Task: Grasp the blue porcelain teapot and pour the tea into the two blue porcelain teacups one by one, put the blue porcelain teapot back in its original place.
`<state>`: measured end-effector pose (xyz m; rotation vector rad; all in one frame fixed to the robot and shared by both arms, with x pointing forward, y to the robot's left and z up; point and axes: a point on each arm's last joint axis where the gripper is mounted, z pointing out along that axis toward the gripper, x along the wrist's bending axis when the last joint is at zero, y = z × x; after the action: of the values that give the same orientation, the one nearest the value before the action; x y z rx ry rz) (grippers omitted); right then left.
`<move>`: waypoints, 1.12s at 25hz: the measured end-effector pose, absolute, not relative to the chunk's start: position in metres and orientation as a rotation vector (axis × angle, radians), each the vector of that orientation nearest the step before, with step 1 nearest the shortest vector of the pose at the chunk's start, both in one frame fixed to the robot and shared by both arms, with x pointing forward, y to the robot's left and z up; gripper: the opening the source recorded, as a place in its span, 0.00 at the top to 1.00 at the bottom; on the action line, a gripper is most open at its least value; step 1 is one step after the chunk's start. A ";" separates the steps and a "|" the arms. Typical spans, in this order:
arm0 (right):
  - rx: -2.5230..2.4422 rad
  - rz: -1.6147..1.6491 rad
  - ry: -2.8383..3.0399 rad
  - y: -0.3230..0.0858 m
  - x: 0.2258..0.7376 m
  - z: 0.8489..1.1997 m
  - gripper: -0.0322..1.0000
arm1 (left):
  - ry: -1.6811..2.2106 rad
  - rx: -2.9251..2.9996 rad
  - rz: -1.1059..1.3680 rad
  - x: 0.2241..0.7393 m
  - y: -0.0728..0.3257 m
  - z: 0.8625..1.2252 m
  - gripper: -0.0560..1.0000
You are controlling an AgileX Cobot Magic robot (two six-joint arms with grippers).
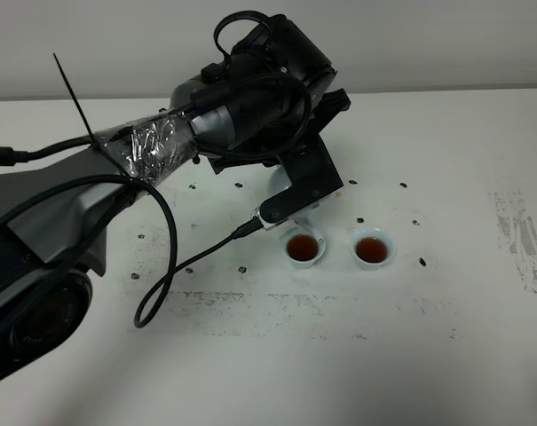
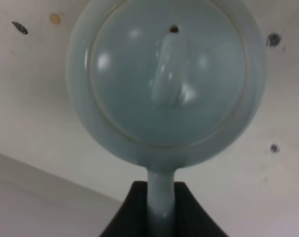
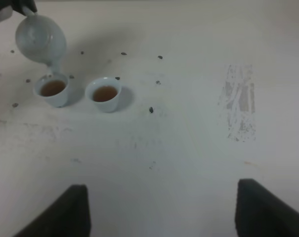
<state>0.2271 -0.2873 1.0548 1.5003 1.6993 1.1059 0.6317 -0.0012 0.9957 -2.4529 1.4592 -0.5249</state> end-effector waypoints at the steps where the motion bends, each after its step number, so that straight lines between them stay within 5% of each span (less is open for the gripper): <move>1: 1.500 1.106 1.699 -0.287 0.227 1.055 0.40 | 1.417 -2.507 -0.523 0.635 0.004 0.995 0.94; 12: 1.500 1.106 1.699 -0.287 0.227 1.055 0.40 | 0.992 -3.012 -0.485 0.663 0.069 1.018 0.94; 28: 1.500 1.106 1.699 -0.287 0.227 1.055 0.40 | 0.702 -3.347 -0.156 0.694 0.108 0.944 0.94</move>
<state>0.2271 -0.2873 1.0548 1.5003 1.6993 1.1059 0.6937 0.1075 0.9443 -3.3468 0.7023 -0.1563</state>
